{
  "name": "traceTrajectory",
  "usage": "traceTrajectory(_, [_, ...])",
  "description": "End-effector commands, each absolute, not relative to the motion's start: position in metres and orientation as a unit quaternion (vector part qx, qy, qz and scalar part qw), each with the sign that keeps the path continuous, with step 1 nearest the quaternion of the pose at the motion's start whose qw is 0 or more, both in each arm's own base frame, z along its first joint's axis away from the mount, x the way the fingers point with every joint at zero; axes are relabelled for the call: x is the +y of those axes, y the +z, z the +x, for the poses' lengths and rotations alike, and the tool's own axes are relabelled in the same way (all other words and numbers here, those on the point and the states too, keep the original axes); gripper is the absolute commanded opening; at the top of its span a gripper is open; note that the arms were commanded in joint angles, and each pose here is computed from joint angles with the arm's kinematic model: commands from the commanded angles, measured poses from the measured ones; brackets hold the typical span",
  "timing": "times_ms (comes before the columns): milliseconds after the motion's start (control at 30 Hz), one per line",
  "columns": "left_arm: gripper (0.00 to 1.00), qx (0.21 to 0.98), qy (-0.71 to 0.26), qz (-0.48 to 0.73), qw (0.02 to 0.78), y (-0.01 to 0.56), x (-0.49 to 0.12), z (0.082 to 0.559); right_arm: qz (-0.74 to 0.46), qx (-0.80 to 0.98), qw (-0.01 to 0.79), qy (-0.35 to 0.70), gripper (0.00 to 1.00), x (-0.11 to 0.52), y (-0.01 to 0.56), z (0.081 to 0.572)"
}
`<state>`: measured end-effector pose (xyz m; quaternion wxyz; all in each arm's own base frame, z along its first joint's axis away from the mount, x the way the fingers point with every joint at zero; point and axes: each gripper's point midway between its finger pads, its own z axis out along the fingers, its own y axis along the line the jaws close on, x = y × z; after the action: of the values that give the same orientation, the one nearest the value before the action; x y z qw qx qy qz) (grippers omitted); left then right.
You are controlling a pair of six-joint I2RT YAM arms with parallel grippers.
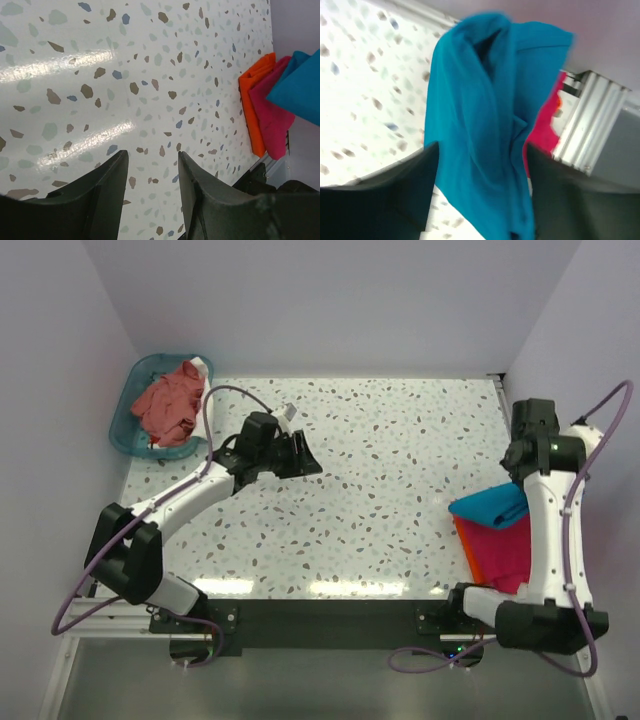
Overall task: Fold and stack the t-shirts
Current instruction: Neatly place the folded tshirt to the corner, then reset both grippers
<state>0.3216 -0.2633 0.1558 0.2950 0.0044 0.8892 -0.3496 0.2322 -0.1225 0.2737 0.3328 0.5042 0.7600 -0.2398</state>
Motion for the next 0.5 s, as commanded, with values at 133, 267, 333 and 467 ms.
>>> traceTrajectory(133, [0.51, 0.876, -0.368, 0.044, 0.308, 0.175, -0.288, 0.317, 0.489, 0.788, 0.274, -0.253, 0.99, -0.105, 0.251, 0.122])
traceTrajectory(267, [0.51, 0.878, -0.363, 0.043, 0.309, 0.173, -0.285, 0.315, 0.439, 0.804, 0.365, -0.166, 0.99, -0.090, 0.266, 0.150])
traceTrajectory(333, [0.51, 0.877, -0.360, 0.044, 0.314, 0.175, -0.283, 0.315, 0.422, 0.808, 0.393, -0.121, 0.99, -0.079, 0.271, 0.160])
traceTrajectory(467, [0.52, 0.877, -0.353, 0.045, 0.322, 0.178, -0.279, 0.315, 0.365, 0.825, 0.430, -0.032, 0.99, -0.052, 0.279, 0.193])
